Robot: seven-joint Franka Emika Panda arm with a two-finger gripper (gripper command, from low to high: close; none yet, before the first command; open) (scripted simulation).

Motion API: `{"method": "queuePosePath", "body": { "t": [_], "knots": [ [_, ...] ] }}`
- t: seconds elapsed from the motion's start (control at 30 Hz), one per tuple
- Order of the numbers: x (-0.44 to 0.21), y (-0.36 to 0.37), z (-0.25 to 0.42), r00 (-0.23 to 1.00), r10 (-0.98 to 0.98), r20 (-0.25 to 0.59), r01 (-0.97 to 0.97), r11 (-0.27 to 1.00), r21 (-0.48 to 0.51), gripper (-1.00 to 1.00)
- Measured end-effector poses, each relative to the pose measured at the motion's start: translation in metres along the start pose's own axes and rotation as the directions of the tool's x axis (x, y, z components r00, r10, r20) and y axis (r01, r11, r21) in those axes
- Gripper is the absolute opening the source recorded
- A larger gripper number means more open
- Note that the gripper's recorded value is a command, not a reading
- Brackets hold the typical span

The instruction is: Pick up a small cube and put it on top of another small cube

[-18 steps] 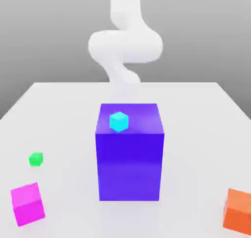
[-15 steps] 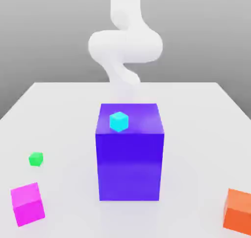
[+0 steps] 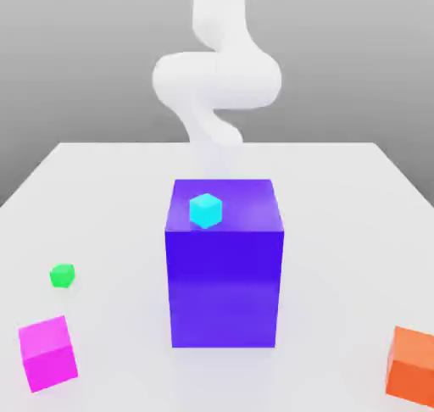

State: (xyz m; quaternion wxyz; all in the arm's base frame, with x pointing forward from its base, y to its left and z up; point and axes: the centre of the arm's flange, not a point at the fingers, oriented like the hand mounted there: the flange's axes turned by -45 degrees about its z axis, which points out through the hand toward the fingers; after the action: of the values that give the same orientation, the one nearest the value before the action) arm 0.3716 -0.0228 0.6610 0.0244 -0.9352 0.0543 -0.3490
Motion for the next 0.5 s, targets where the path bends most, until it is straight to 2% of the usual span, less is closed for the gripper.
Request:
{"method": "queuePosePath", "body": {
  "t": [0.1,0.13,0.2,0.4,0.43,0.5],
  "knots": [
    [0.0,0.0,0.0,1.0,0.0,0.0,0.0,1.0,0.0,0.0],
    [-0.01,0.013,0.023,0.998,0.052,0.036,-0.051,0.999,-0.015,0.0],
    [-0.01,0.013,0.023,0.998,0.052,0.036,-0.051,0.999,-0.015,0.0],
    [-0.083,0.098,0.149,0.907,0.37,0.202,-0.333,0.923,-0.194,0.0],
    [-0.095,0.113,0.169,0.88,0.421,0.222,-0.372,0.899,-0.229,0.0],
    [-0.095,0.113,0.169,0.88,0.421,0.222,-0.372,0.899,-0.229,0.0]
  ]
}}
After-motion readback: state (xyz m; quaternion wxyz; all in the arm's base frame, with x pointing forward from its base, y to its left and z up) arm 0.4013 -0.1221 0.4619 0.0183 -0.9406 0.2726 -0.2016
